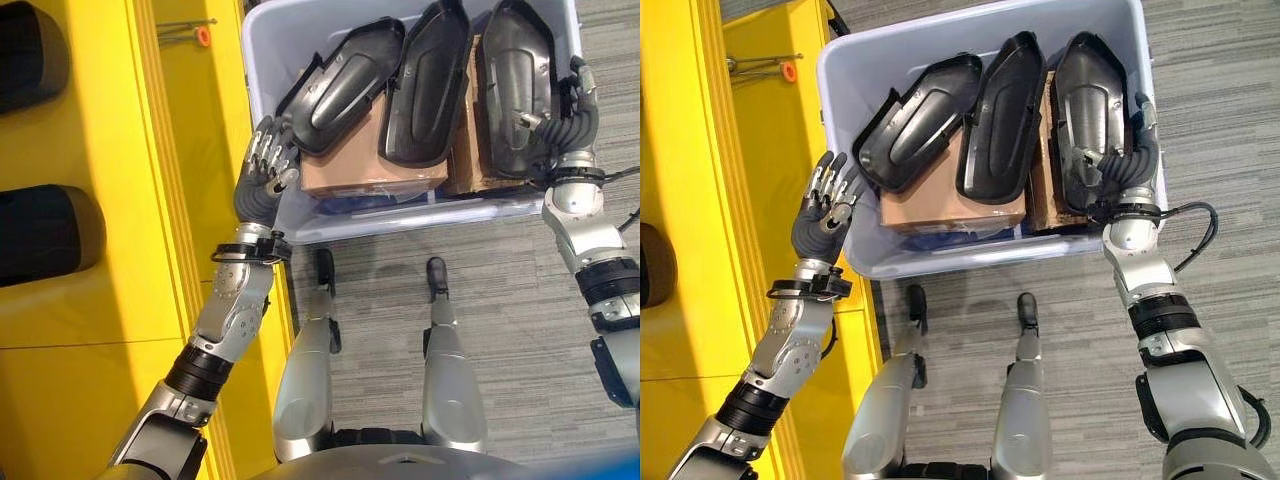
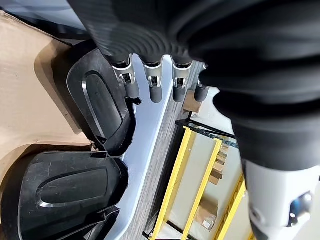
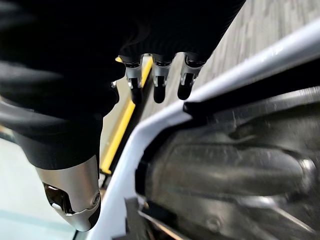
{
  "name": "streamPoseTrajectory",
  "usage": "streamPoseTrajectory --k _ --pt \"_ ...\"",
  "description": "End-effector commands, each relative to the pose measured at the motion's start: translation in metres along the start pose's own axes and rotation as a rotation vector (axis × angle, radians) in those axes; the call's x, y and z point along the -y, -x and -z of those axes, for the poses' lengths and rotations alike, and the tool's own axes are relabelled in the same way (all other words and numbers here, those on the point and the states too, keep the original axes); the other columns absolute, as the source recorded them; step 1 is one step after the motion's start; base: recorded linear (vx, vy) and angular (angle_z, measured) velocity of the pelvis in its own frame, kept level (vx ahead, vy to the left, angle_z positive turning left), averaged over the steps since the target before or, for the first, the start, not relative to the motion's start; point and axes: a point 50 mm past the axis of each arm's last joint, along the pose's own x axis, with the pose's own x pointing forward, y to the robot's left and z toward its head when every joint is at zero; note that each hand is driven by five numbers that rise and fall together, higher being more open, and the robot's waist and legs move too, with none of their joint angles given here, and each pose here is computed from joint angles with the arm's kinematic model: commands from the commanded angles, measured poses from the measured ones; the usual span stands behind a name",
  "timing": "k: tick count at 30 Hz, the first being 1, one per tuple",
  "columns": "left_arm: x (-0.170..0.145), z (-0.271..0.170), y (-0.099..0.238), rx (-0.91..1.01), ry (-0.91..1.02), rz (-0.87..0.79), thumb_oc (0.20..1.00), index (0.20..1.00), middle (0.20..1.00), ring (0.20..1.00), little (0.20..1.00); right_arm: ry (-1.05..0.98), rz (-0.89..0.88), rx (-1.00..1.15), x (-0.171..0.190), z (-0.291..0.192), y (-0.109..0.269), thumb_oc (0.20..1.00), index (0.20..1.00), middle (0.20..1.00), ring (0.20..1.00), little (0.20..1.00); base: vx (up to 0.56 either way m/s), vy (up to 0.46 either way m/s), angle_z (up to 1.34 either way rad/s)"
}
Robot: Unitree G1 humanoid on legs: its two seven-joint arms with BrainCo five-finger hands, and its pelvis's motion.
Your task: Move parts from the plastic box to the shelf.
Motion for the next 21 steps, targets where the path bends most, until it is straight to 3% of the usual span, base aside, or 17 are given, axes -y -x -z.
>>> streamPoseTrajectory --k 1,13,21 --pt "0.009 -0.028 -0.001 0.150 0.032 0.056 1.000 1.000 1.000 1.000 1.000 -0.038 0.071 0.111 0.018 -0.035 -0.023 1.000 1.000 1.000 1.000 1.000 0.00 0.000 0.00" --pt "0.015 -0.025 0.001 0.132 0.048 0.083 1.000 1.000 1.000 1.000 1.000 -0.088 0.115 -0.009 0.026 -0.028 -0.042 1.000 1.000 1.000 1.000 1.000 0.00 -0.001 0.00" --pt "0.020 -0.025 0.001 0.119 0.053 0.108 1.000 1.000 1.000 1.000 1.000 -0.056 0.056 -0.099 0.013 -0.025 -0.052 1.000 1.000 1.000 1.000 1.000 0.00 -0.001 0.00"
